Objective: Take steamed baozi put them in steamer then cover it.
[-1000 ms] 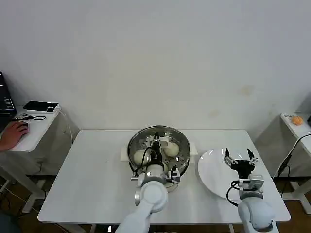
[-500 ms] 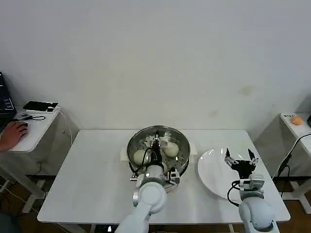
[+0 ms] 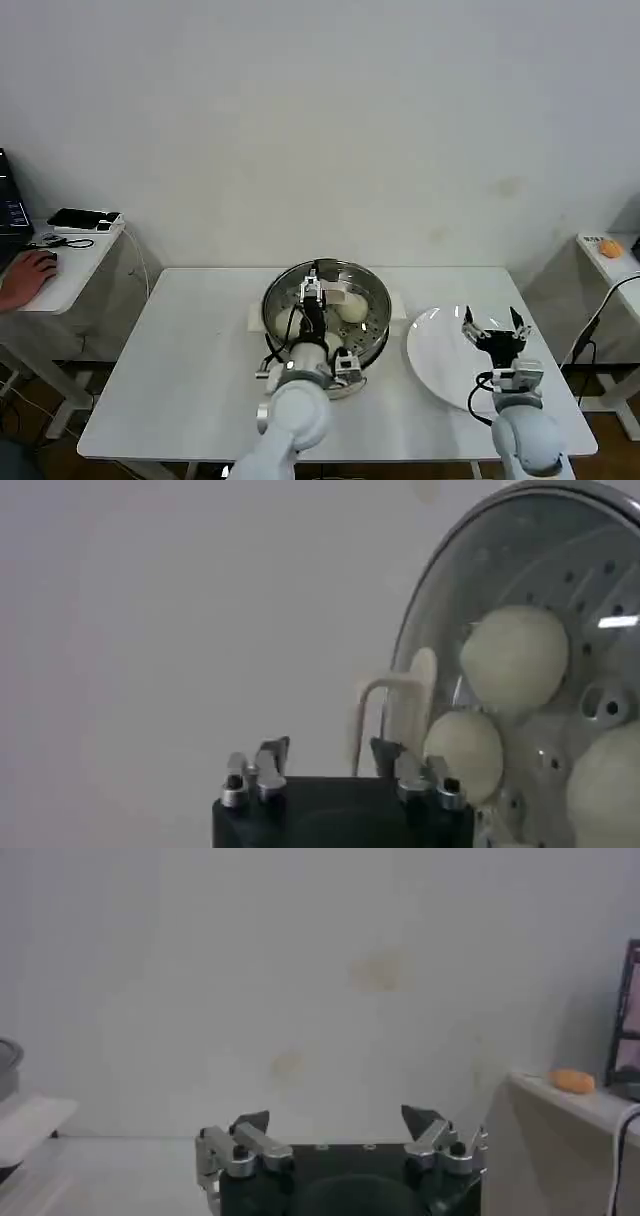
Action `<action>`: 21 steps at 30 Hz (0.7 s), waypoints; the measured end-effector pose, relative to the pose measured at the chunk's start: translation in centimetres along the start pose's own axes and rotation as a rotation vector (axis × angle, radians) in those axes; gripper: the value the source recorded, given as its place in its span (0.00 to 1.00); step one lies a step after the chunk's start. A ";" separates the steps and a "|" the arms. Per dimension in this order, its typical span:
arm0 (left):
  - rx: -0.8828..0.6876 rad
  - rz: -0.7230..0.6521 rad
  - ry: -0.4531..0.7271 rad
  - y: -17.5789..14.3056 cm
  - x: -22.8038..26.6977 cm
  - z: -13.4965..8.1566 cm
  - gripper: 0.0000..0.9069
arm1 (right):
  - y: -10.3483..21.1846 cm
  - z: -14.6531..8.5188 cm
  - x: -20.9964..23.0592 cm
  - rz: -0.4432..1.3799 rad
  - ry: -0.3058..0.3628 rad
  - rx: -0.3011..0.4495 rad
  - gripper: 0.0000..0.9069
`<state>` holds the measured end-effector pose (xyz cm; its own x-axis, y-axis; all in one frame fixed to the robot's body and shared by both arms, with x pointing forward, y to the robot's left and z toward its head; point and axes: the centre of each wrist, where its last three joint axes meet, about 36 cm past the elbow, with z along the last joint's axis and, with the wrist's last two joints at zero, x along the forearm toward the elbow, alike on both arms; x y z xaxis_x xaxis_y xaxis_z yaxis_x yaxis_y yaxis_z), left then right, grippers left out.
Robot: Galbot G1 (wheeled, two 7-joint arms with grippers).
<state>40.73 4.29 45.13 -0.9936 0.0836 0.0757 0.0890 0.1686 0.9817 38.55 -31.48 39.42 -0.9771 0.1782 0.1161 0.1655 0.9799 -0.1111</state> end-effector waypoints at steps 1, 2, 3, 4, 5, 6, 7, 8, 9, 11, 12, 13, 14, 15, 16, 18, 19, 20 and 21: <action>0.005 0.004 -0.002 0.1 0.2 0.1 1.00 | 0.1 0.0 0.0 -0.002 0.001 0.001 1.00; 0.012 0.008 -0.005 0.2 0.4 0.2 1.00 | 0.1 0.1 0.1 -0.004 0.002 0.002 1.00; 0.017 0.011 -0.008 0.3 0.6 0.2 1.00 | 0.1 0.1 0.1 -0.007 0.004 0.004 1.00; 0.021 0.014 -0.010 0.4 0.8 0.3 1.00 | 0.0 0.2 0.1 -0.007 0.004 0.005 1.00; 0.027 0.017 -0.013 0.6 1.0 0.4 1.00 | 0.0 0.2 0.2 -0.008 0.004 0.006 1.00; 0.031 0.018 -0.015 0.7 1.1 0.5 1.00 | 0.0 0.2 0.2 -0.009 0.004 0.007 1.00; 0.036 0.017 -0.017 0.9 1.3 0.6 1.00 | 0.0 0.2 0.2 -0.011 0.004 0.008 1.00; 0.040 0.018 -0.018 1.0 1.5 0.7 1.00 | 0.0 0.3 0.2 -0.012 0.004 0.010 1.00; 0.044 0.017 -0.020 1.1 1.6 0.8 1.00 | 0.1 0.3 0.3 -0.015 0.003 0.011 1.00; 0.053 0.016 -0.024 1.5 2.0 1.1 1.00 | 0.1 0.3 0.4 -0.022 0.001 0.013 1.00; 0.058 0.016 -0.024 1.7 2.2 1.3 1.00 | 0.1 0.3 0.4 -0.025 -0.001 0.013 1.00; 0.063 0.015 -0.025 1.9 2.4 1.4 1.00 | 0.2 0.3 0.5 -0.029 -0.003 0.012 1.00; 0.068 0.015 -0.026 2.1 2.6 1.6 1.00 | 0.2 0.3 0.5 -0.034 -0.004 0.011 1.00; 0.074 0.013 -0.026 2.3 2.8 1.8 1.00 | 0.3 0.3 0.6 -0.037 -0.004 0.009 1.00; 0.080 0.011 -0.026 2.6 3.0 2.1 1.00 | 0.3 0.2 0.6 -0.042 -0.004 0.006 1.00; 0.094 0.009 -0.028 3.1 3.5 2.6 1.00 | 0.4 0.1 0.8 -0.050 -0.001 -0.001 1.00; 0.102 0.005 -0.029 3.5 3.8 2.9 1.00 | 0.5 0.0 0.8 -0.055 0.001 -0.005 1.00; 0.110 0.001 -0.030 3.8 4.1 3.2 1.00 | 0.5 0.0 0.9 -0.061 0.004 -0.009 1.00; 0.121 -0.002 -0.031 4.2 4.4 3.6 1.00 | 0.5 -0.1 1.0 -0.067 0.007 -0.013 1.00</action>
<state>36.96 8.93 48.91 -0.9914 0.1132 0.0661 0.0963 0.2861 0.9533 37.70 -30.79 39.56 -0.9851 0.1125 0.1299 0.1013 0.9908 -0.0897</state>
